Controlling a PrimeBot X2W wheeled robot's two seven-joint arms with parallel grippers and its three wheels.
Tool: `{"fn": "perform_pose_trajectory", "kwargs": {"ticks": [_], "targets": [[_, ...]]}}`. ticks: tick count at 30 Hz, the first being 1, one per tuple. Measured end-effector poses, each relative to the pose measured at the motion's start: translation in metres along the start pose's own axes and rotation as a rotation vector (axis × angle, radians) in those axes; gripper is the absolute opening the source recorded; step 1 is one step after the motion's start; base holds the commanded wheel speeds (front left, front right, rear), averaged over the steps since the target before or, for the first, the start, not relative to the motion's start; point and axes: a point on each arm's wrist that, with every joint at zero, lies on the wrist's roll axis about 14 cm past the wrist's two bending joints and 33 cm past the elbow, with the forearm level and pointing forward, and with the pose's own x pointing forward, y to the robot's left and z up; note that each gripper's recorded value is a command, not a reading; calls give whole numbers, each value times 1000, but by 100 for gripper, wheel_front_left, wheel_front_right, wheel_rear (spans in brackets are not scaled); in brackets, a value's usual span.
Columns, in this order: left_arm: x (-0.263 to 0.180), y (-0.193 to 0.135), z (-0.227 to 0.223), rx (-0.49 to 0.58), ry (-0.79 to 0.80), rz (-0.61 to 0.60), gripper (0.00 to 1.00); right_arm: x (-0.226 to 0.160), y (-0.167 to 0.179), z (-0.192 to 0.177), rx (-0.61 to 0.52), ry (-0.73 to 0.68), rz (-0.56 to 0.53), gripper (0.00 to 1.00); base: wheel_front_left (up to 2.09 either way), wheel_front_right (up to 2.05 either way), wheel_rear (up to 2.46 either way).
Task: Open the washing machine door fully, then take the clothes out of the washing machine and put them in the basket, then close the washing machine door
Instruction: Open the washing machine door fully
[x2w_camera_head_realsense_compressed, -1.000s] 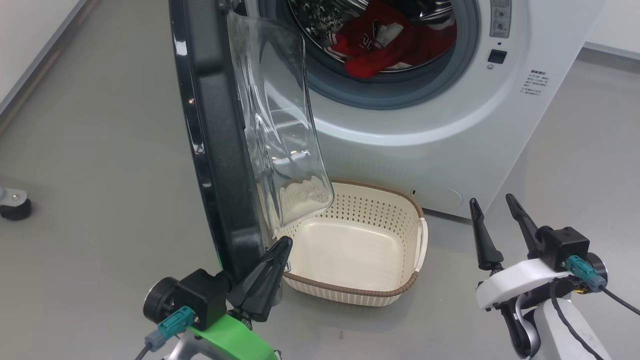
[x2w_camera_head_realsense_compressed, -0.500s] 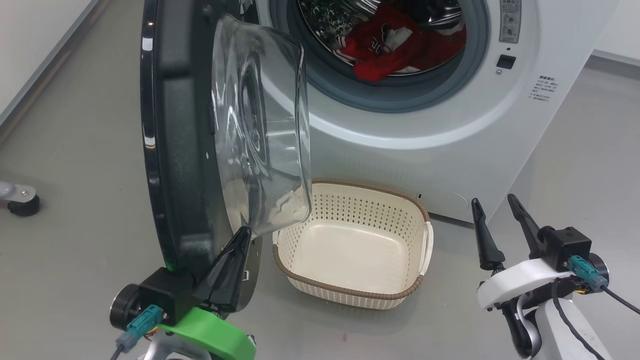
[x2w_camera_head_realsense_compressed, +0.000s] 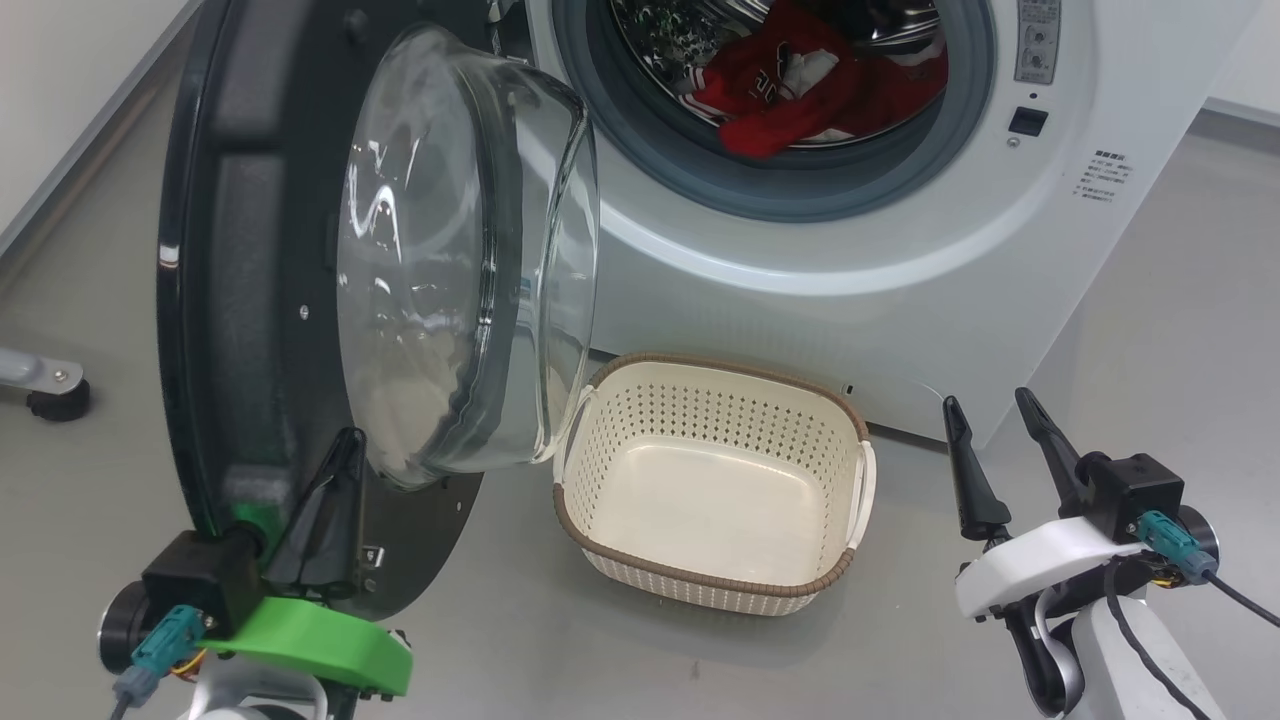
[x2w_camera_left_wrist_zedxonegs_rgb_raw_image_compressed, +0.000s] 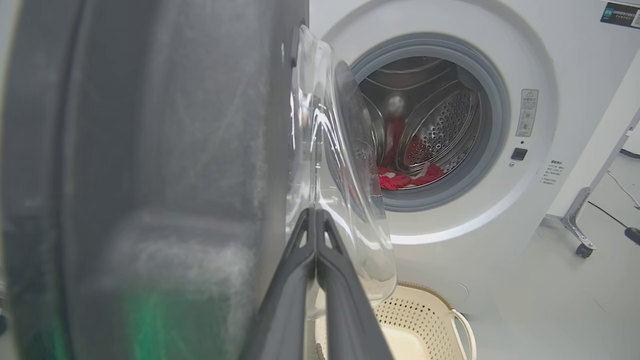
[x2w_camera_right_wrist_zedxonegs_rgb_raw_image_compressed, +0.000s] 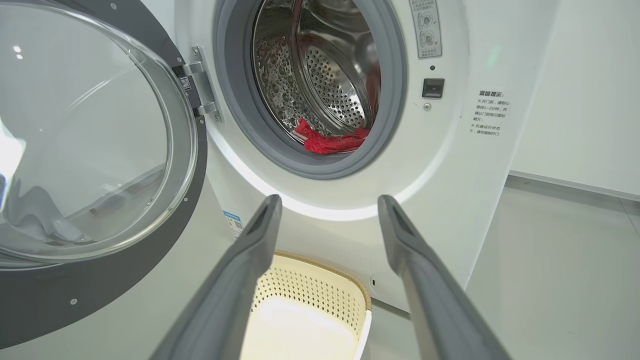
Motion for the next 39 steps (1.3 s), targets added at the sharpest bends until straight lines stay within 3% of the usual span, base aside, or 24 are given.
{"fn": "perform_pose_trajectory", "kwargs": {"ticks": [39], "targets": [[32,139,15,18,-123,420,0,21,-34,-21,-14,30,-40,100,0,0,0]]}}
